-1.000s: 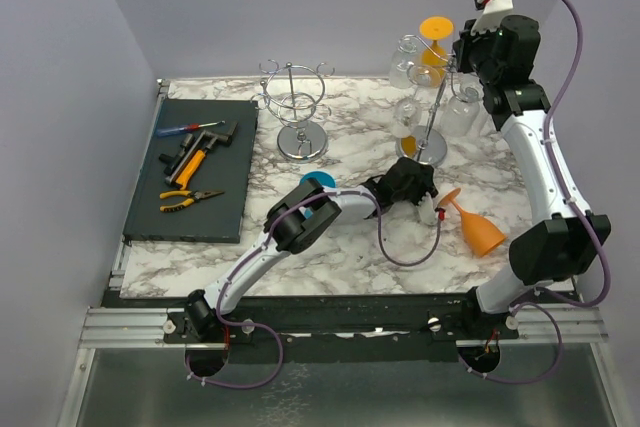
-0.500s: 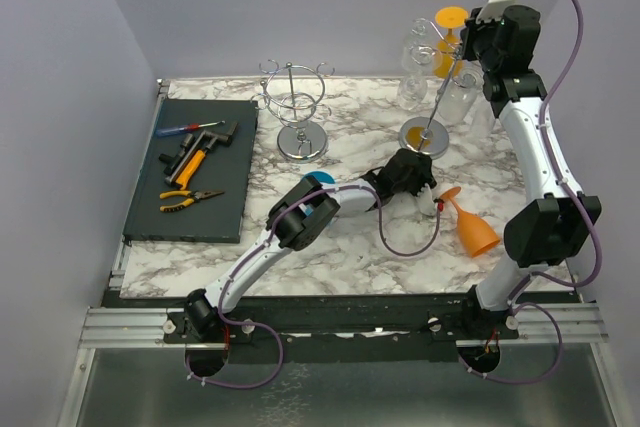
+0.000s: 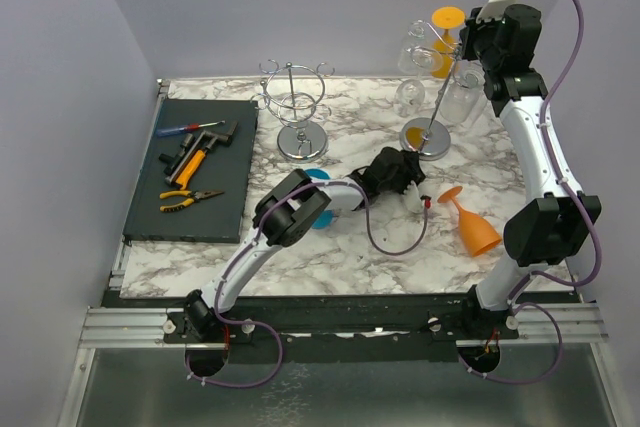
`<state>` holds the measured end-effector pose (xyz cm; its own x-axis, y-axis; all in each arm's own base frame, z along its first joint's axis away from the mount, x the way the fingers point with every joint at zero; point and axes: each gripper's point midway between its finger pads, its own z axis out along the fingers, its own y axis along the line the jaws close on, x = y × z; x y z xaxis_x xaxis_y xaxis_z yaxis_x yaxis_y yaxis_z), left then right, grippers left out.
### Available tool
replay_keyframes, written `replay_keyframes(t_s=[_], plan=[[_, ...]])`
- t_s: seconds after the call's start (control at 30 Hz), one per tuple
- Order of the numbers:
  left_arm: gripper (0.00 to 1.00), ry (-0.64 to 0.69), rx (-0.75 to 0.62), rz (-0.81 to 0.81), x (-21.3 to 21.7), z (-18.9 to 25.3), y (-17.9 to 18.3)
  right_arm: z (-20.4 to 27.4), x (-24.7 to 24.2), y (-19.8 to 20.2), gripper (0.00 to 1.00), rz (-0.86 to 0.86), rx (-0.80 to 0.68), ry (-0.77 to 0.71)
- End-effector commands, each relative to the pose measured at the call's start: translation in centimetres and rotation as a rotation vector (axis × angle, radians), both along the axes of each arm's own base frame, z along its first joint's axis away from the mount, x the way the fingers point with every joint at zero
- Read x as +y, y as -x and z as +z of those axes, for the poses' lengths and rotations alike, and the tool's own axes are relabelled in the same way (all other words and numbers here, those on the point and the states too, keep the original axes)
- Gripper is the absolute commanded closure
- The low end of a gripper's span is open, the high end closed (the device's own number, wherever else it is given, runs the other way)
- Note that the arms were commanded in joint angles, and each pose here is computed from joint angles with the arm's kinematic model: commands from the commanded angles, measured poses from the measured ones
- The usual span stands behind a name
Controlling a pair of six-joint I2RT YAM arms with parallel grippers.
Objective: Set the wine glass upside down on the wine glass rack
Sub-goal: Move the wine rack to the center of the board.
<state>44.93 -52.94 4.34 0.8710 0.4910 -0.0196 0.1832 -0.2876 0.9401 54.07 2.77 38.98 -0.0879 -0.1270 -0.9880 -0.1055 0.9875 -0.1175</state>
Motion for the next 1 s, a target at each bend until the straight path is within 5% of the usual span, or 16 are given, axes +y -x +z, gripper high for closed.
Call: replay_keyframes(t_s=[0.0, 0.07, 0.2, 0.67, 0.97], plan=[[0.46, -0.078, 0.120, 0.023, 2.6, -2.1, 2.2, 0.4, -1.6, -0.2, 1.00, -0.043, 0.002, 0.001], [0.36, -0.089, 0.132, 0.009, 2.9, -2.0, 3.4, 0.3, -1.6, -0.2, 1.00, -0.048, 0.011, -0.005], [0.33, -0.083, 0.143, -0.013, 3.0, -1.1, 5.4, 0.5, -1.3, 0.1, 0.90, -0.039, 0.013, -0.030], [0.32, -0.011, 0.086, -0.082, -1.1, 3.8, 8.4, 2.7, -1.6, 1.5, 0.55, -0.056, -0.003, -0.044], [0.31, 0.038, 0.036, -0.069, -2.5, 6.8, 7.3, 4.4, -1.4, 2.3, 0.43, -0.048, -0.023, -0.054]])
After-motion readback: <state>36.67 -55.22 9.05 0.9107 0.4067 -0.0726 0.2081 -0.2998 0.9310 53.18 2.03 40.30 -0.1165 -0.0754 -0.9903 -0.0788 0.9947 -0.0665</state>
